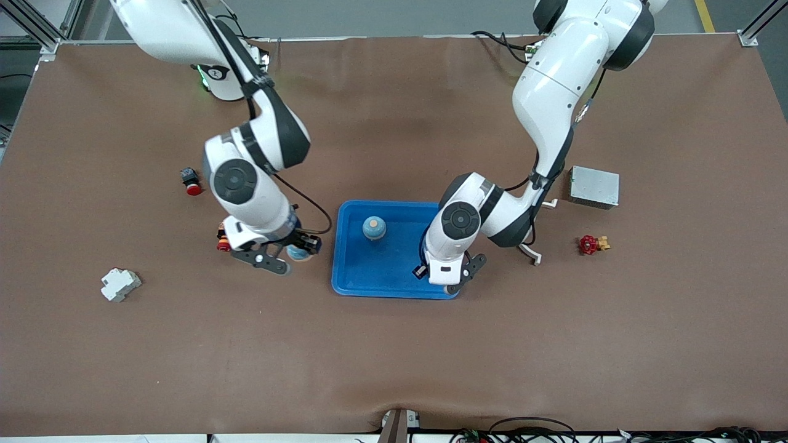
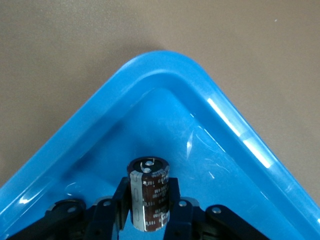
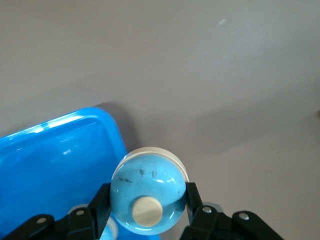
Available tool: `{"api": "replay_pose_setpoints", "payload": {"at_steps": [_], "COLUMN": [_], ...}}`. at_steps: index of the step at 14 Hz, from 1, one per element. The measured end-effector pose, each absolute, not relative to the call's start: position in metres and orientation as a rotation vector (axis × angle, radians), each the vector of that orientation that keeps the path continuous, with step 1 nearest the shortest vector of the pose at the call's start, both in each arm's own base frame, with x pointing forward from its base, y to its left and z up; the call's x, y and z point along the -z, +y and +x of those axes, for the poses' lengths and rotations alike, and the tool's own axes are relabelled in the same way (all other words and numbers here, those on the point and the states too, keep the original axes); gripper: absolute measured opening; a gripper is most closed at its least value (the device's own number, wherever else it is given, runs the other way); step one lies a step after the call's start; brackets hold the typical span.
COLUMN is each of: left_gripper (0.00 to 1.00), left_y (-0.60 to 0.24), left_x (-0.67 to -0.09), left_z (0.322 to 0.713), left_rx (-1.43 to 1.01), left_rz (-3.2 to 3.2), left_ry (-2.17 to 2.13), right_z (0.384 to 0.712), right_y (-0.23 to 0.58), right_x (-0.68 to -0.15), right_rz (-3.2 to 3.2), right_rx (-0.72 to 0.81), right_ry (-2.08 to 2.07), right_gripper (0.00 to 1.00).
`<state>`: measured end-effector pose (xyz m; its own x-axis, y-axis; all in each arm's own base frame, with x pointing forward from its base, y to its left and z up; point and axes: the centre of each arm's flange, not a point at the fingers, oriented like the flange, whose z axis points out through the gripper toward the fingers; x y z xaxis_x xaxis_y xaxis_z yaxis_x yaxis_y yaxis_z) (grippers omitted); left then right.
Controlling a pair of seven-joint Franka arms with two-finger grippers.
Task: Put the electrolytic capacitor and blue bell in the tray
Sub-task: 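Carry the bell and the capacitor to the blue tray and lower both, then open the left gripper over the tray and return the left arm to rest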
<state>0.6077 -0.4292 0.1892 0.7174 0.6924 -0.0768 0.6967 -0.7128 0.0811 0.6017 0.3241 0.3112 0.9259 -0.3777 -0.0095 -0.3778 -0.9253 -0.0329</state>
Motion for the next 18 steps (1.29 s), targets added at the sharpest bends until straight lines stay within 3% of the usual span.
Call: {"api": "replay_pose_setpoints", "payload": {"at_steps": [6, 11, 13, 18], "left_gripper": [0.37, 0.85, 1.00, 1.00], "left_y": [-0.422, -0.420, -0.410, -0.344], "left_x": [-0.193, -0.229, -0.265, -0.368], "left_z": [0.615, 0.626, 0.632, 0.634], "left_rx": [0.050, 0.013, 0.018, 0.134], "left_rz": [2.802, 2.773, 2.780, 2.956], "left_ry": [1.156, 1.156, 1.176, 1.081], "right_z": [0.619, 0.615, 0.610, 0.603], "right_y": [0.385, 0.407, 0.417, 0.426], "right_x": [-0.250, -0.235, -0.227, -0.213], "right_rz": [-3.013, -2.981, -2.968, -2.971], "right_rx": [0.000, 0.028, 0.041, 0.034], "right_ry": [0.724, 0.771, 0.784, 0.799], "right_gripper": [0.64, 0.64, 0.64, 0.64]}}
